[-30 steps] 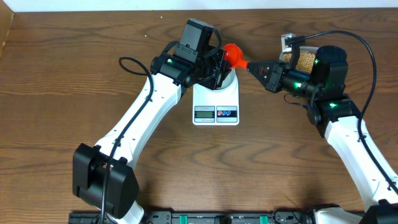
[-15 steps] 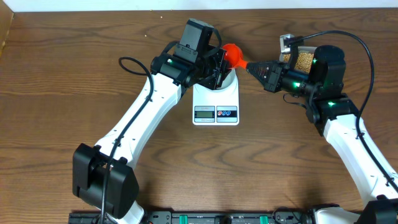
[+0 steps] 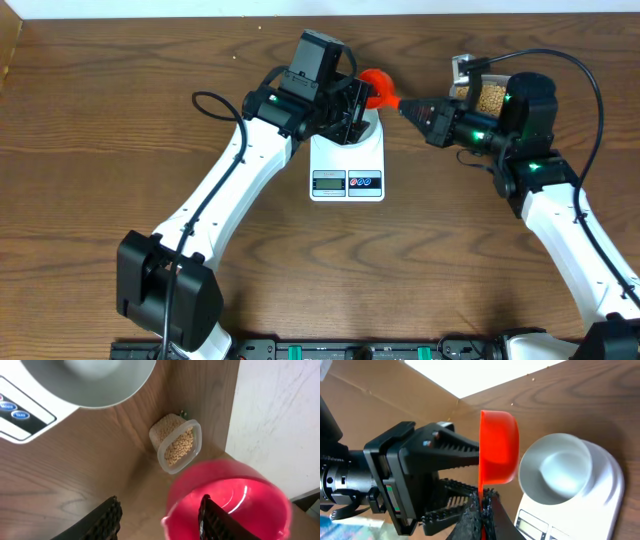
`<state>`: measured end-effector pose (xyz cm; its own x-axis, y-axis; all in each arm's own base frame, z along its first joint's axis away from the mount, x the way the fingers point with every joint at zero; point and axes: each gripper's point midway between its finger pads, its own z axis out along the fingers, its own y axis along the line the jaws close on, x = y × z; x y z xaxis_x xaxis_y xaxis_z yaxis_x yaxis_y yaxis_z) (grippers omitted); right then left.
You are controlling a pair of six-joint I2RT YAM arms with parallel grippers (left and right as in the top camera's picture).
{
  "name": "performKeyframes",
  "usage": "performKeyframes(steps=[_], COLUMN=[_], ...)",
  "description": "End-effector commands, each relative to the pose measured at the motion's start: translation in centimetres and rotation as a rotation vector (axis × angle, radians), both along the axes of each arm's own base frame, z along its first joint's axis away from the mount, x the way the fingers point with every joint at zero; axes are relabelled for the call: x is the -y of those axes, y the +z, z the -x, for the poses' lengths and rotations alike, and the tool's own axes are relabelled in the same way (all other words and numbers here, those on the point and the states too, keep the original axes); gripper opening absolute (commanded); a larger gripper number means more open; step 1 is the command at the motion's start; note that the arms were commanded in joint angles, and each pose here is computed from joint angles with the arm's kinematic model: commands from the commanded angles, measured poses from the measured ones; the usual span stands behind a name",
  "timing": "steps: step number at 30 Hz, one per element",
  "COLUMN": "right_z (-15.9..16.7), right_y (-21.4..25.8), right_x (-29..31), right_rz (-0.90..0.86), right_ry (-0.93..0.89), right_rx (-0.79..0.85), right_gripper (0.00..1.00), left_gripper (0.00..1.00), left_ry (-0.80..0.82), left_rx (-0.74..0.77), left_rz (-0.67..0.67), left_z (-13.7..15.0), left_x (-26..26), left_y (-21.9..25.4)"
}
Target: Scoop item into bowl and weigh 50g on scale
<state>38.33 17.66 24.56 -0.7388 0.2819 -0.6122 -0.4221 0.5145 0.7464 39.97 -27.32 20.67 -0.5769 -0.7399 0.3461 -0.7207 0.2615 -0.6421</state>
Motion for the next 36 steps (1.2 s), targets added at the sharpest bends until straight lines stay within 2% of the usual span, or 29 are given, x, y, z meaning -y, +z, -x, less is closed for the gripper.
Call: performKeyframes(steps=[1, 5, 12, 14, 20, 24, 30, 34, 36], right_z=[-1.2, -1.6, -1.8, -1.7, -1.5, -1.5, -1.3, -1.1, -1.0], right_y=[0.5, -0.1, -1.3, -1.2, 1.0, 2.9, 4.8, 4.2, 3.8], right_x=[1.6, 3.3, 5.1, 5.5, 7.3, 8.5, 10.2, 10.1, 9.9], right_rz=[0.004, 0.009, 0.076, 0.131, 0.311, 0.402, 0.52, 0.539, 0.55], right_ry=[-0.049, -0.089, -0.149, -0.158, -0.201, -0.246, -0.301, -0.28, -0.265], right_rx=[0.011, -0.019, -0.088, -0.102, -0.103, -0.09, -0.066, -0.073, -0.079], right_gripper=[0.01, 0.01, 0.02, 0.02, 0.02, 0.01, 0.01, 0.01, 0.01], left_gripper=[0.52, 0.52, 0.52, 0.52, 0.52, 0.52, 0.49, 0.49, 0.44], left_ry=[-0.035, -0.086, -0.227, -0.236, -0.143, -0.14, -0.353, -0.471, -0.542], left_rx=[0.095, 0.204, 0.551, 0.597, 0.552, 0.465, 0.527, 0.528, 0.526], left_rz=[-0.021, -0.092, -0.296, -0.343, -0.383, -0.404, -0.514, -0.535, -0.542], left_z=[-1.0, -2.4, -5.1, -5.5, -6.2, -5.1, -3.7, -2.3, -1.4], left_x=[-1.6, -4.1, -9.9, -11.7, -17.0, -19.2, -18.6, -17.0, -15.9], left_y=[1.6, 2.0, 5.5, 6.1, 5.9, 4.2, 3.1, 2.3, 1.8])
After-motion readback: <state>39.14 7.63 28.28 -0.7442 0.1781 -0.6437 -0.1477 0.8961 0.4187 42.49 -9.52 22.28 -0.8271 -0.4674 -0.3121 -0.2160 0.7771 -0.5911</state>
